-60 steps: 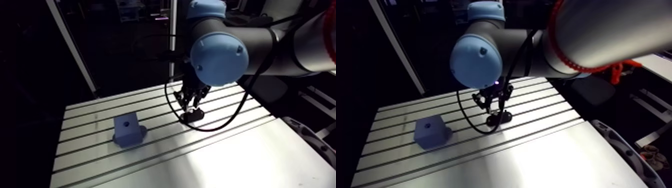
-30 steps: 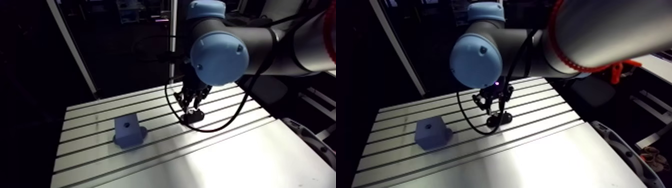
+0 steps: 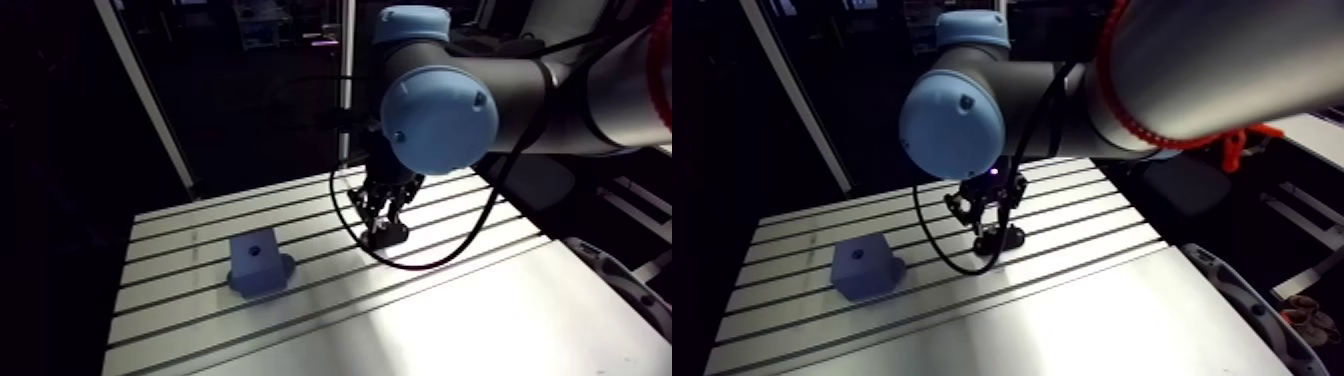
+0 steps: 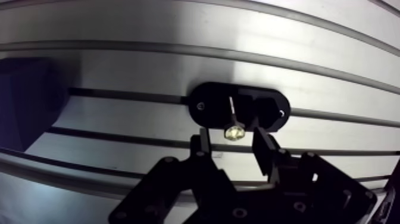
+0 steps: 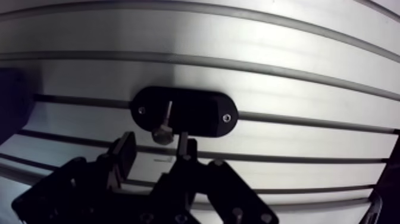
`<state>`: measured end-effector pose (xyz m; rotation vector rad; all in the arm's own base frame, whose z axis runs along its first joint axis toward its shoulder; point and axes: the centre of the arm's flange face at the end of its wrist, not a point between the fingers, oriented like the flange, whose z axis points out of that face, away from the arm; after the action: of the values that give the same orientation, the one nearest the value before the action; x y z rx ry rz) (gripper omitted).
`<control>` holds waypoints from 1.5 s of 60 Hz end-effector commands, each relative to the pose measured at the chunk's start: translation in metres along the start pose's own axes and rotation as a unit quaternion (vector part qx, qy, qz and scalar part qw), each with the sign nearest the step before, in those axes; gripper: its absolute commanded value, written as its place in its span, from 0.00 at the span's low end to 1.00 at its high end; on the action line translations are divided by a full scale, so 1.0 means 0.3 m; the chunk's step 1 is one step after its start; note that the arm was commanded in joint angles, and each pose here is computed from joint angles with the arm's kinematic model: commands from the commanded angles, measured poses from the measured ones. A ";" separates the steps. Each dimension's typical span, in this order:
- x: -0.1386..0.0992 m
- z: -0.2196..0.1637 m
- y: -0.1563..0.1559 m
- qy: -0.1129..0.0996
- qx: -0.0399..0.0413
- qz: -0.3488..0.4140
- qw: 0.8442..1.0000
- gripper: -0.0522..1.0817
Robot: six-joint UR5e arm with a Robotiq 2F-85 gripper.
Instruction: Pick up the M10 bolt and insert it into the hex recess until seated.
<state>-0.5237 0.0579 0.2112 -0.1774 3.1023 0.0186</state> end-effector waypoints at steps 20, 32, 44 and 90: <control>-0.006 -0.009 0.000 0.003 -0.003 0.001 1.000 0.49; -0.006 -0.009 0.003 0.004 -0.004 0.001 1.000 0.49; -0.012 -0.004 0.000 0.003 -0.003 0.001 1.000 0.49; -0.015 -0.001 -0.001 0.002 -0.003 0.001 1.000 0.52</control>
<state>-0.5194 0.0581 0.2116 -0.1771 3.1079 0.0259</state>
